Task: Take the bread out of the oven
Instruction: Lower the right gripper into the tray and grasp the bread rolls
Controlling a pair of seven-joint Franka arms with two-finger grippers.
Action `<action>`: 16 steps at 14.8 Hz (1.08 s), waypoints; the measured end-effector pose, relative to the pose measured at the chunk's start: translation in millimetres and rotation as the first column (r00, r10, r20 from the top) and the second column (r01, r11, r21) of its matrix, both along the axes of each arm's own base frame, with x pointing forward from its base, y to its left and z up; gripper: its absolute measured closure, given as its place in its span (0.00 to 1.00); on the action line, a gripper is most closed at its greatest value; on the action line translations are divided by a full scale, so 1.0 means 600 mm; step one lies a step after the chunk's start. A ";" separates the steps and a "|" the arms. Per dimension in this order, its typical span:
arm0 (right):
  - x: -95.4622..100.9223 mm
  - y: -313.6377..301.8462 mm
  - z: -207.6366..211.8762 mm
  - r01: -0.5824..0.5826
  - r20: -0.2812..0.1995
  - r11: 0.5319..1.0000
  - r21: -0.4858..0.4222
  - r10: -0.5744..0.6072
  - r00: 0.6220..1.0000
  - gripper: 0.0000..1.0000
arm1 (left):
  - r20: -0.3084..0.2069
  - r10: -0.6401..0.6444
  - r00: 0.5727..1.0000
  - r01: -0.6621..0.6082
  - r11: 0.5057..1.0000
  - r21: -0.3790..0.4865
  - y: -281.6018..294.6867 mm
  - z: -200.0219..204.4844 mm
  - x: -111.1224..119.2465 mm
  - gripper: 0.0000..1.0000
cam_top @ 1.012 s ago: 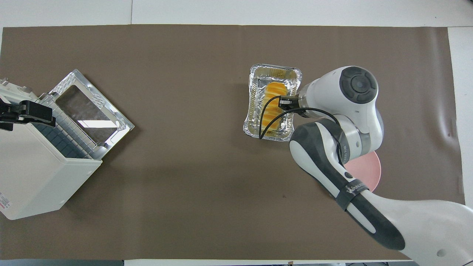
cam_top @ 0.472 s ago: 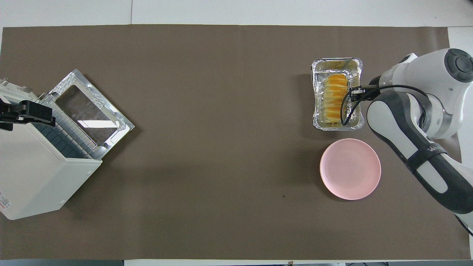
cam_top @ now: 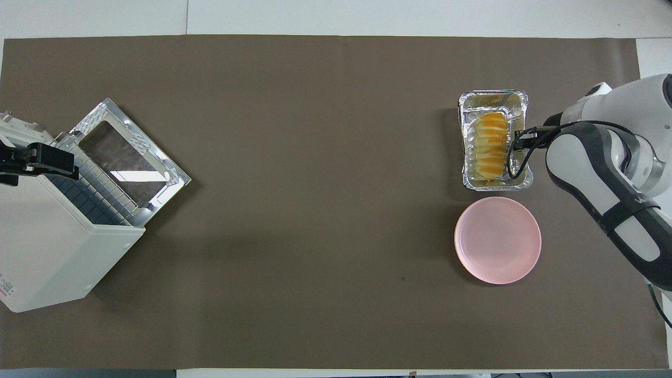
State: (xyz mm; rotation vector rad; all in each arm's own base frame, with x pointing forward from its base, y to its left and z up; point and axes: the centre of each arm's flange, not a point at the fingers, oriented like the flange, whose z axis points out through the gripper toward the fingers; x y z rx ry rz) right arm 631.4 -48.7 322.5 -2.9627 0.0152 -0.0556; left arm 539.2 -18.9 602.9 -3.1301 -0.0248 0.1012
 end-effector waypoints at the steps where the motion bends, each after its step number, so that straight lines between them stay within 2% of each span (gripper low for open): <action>1: -0.001 0.000 -0.004 -0.001 -0.004 1.000 0.001 0.001 1.000 0.98 | 0.000 0.000 1.000 0.000 1.000 0.000 0.000 0.000 0.000 0.00; 5: -0.004 -0.001 -0.009 0.001 -0.011 1.000 0.002 -0.001 1.000 0.98 | 0.000 0.000 1.000 0.000 1.000 0.000 0.000 0.000 0.000 0.00; 6: -0.004 -0.001 -0.009 0.001 -0.011 1.000 0.002 -0.001 1.000 0.93 | 0.000 0.000 1.000 0.000 1.000 0.000 0.000 0.000 0.000 0.00; 9: -0.004 -0.001 -0.008 0.002 -0.009 1.000 0.002 -0.002 1.000 0.66 | 0.000 0.000 1.000 0.000 1.000 0.000 0.000 0.000 0.000 0.00; 10: -0.002 0.000 -0.004 0.000 -0.005 1.000 0.002 0.000 1.000 0.51 | 0.000 0.000 1.000 0.000 1.000 0.000 0.000 0.000 0.000 0.00; 11: 0.001 0.004 0.004 -0.005 -0.002 1.000 0.002 0.005 1.000 0.41 | 0.000 0.000 1.000 0.000 1.000 0.000 0.000 0.000 0.000 0.00; 15: 0.023 0.057 0.062 -0.034 0.003 0.999 0.007 0.034 0.999 0.02 | 0.000 0.000 1.000 0.000 1.000 0.000 0.000 0.000 0.000 0.00; 16: 0.026 0.079 0.072 -0.030 0.005 1.000 0.008 0.030 1.000 0.00 | 0.000 0.000 1.000 0.000 1.000 0.000 0.000 0.000 0.000 0.00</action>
